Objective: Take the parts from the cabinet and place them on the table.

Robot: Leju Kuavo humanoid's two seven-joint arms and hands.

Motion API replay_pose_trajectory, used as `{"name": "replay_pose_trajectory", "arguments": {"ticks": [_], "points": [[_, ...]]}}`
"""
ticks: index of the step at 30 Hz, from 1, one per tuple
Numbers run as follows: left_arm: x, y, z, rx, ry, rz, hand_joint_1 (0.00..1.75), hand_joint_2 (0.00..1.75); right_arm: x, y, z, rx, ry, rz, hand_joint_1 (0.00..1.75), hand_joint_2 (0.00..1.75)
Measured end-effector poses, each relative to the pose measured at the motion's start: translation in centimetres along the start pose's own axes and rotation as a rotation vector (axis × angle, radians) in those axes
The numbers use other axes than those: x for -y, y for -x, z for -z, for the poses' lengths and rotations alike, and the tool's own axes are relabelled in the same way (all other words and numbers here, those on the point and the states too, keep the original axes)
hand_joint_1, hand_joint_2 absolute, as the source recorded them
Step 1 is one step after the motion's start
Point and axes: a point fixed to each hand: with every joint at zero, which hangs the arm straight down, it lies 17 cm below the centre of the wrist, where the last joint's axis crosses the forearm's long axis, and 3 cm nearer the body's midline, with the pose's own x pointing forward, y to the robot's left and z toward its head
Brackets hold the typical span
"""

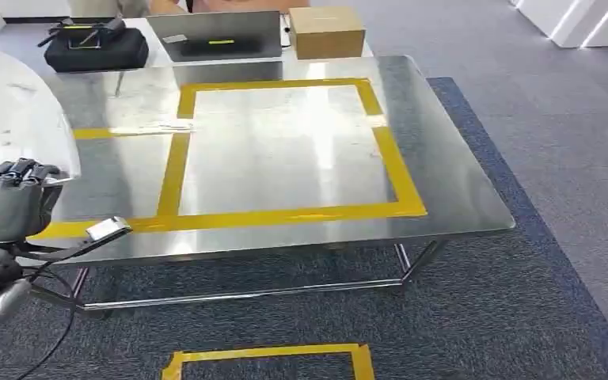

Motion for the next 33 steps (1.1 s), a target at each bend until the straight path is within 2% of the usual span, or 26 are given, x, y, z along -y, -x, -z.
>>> {"name": "replay_pose_trajectory", "arguments": {"ticks": [33], "points": [[-0.2, 0.0, 1.1, 0.000, -0.003, 0.008, 1.75, 1.75, -0.3, 0.9, -0.2, -0.020, -0.019, 0.028, 0.00, 0.00]]}}
